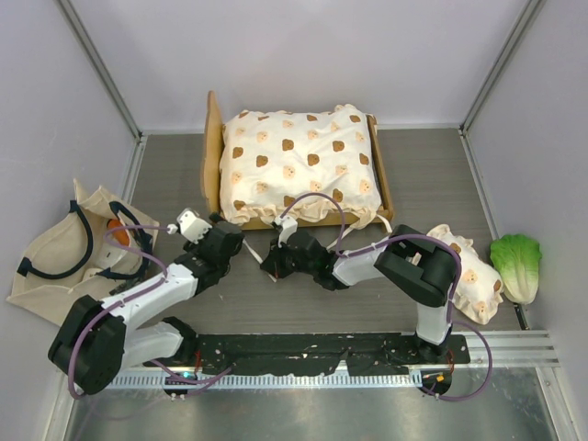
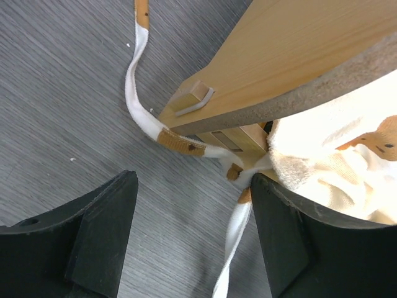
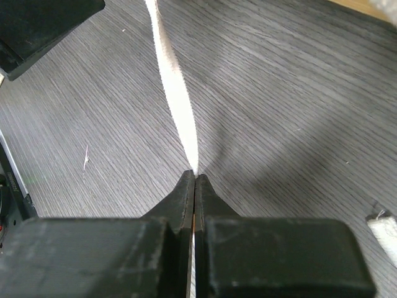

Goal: Set up the pet bed

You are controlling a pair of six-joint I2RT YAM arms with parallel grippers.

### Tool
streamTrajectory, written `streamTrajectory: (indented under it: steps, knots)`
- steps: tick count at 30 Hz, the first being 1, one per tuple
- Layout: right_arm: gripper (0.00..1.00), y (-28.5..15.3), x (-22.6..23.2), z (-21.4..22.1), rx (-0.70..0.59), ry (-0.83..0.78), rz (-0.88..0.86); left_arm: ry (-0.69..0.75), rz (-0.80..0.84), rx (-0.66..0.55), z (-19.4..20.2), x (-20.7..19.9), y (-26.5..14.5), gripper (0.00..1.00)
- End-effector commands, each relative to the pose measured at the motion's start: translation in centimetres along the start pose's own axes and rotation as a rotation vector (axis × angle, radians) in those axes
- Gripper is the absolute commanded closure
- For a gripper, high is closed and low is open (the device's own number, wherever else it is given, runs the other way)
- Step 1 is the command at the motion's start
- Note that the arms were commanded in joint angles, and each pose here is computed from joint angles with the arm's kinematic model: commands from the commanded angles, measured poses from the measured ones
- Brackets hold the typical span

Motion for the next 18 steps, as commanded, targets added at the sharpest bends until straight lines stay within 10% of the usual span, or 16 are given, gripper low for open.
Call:
streamTrajectory:
  steps: [1,10,18]
  knots:
    - [0.99,-0.5,1.5,-2.1,-0.08,0.022,-0.027,-0.028,-0.02,-0.089,-1.3,0.2,0.2,0.24]
    - [0.99,-1.0,0.6,-3.2,-0.124,0.011,0.181,-0.009,-0.021,-0.083,-1.4,0.6,0.8,0.39]
    - [0.99,-0.8,1.2,-3.4,-0.115,0.02,0.141,0.058,0.005,-0.074,-2.0,0.0,0.5,0.16]
Point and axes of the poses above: each gripper's point midway between its finger pads, its own y axis out along the fingers, its own x axis along the line the jaws close on, z = x × y, the point moved 10 cm from there along -y, back along the fingers, and after that the axes turned 7 degrees about y, right-handed, at the moved point
